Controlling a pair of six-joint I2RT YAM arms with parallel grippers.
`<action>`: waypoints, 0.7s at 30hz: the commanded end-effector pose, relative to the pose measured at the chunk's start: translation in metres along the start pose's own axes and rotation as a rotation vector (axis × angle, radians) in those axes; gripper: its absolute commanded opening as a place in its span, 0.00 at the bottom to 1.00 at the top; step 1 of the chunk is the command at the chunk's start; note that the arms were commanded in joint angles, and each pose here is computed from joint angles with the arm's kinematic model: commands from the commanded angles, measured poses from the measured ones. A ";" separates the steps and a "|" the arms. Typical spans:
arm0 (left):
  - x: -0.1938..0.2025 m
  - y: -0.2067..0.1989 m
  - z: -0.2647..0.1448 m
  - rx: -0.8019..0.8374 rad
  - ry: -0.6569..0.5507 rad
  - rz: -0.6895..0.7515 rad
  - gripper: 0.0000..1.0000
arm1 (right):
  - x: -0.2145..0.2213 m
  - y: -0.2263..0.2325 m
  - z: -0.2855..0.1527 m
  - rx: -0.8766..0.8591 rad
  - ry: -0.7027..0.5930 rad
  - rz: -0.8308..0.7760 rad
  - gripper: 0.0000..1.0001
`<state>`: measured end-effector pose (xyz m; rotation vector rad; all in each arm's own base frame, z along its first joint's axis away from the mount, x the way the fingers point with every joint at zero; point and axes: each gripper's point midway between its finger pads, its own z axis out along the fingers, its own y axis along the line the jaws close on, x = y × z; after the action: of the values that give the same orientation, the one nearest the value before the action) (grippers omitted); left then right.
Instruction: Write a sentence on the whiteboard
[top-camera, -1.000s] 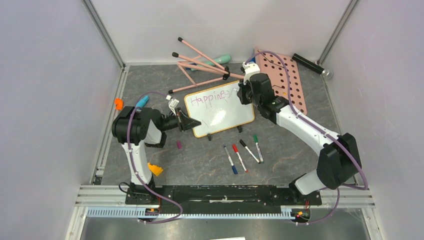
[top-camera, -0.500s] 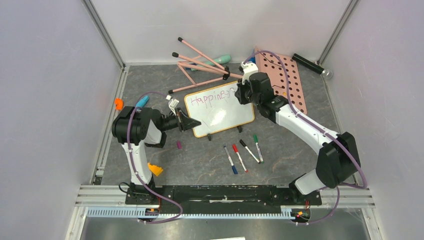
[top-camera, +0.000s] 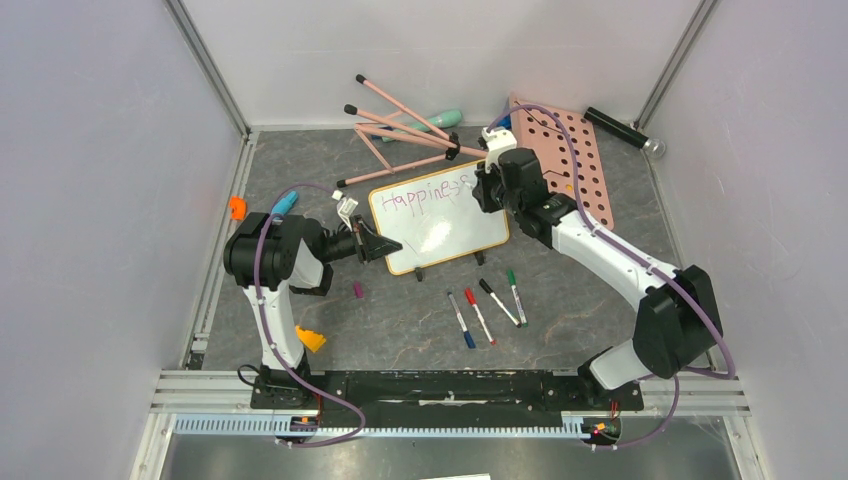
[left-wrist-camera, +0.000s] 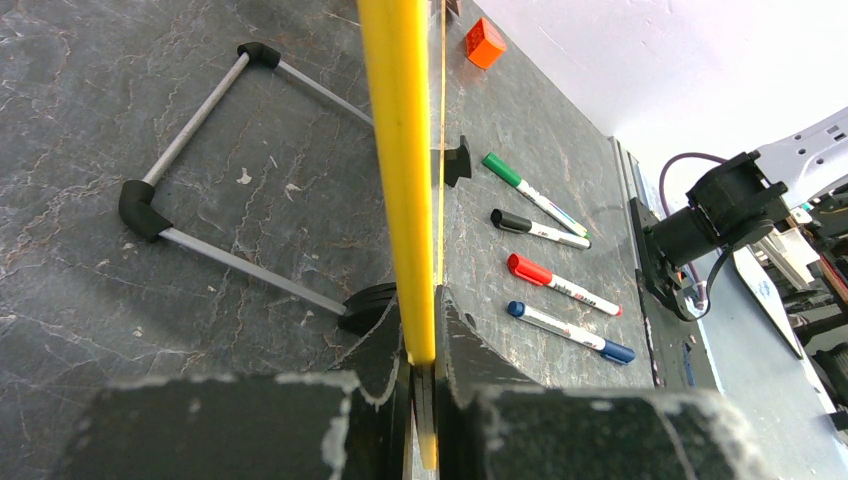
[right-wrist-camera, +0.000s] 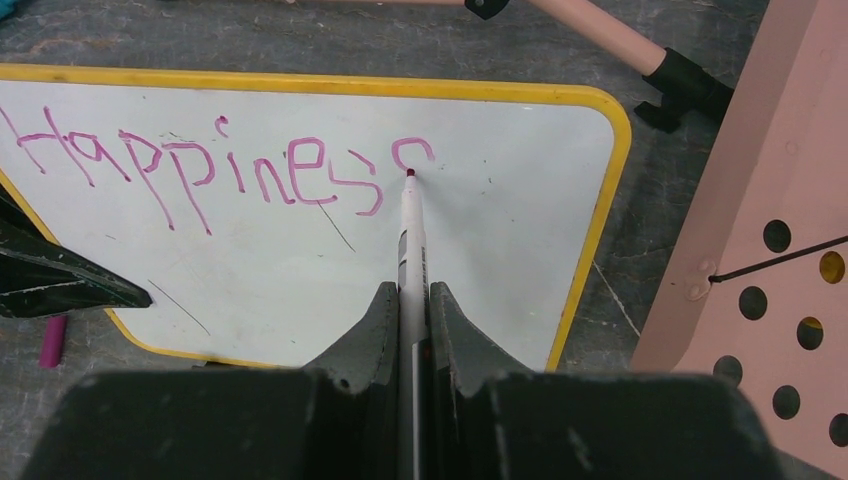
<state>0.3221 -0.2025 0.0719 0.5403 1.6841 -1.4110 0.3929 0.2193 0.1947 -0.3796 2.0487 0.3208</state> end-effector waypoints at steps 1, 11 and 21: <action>0.005 0.012 -0.001 -0.022 -0.011 0.194 0.07 | 0.000 -0.018 -0.007 0.087 -0.003 -0.014 0.00; 0.005 0.012 -0.001 -0.022 -0.011 0.193 0.07 | 0.017 -0.017 -0.009 0.067 0.037 -0.028 0.00; 0.005 0.011 -0.001 -0.023 -0.010 0.193 0.08 | 0.021 0.003 -0.007 -0.048 0.041 -0.025 0.00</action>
<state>0.3220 -0.2025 0.0718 0.5398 1.6847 -1.4115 0.3793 0.2100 0.1754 -0.4106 2.1017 0.2914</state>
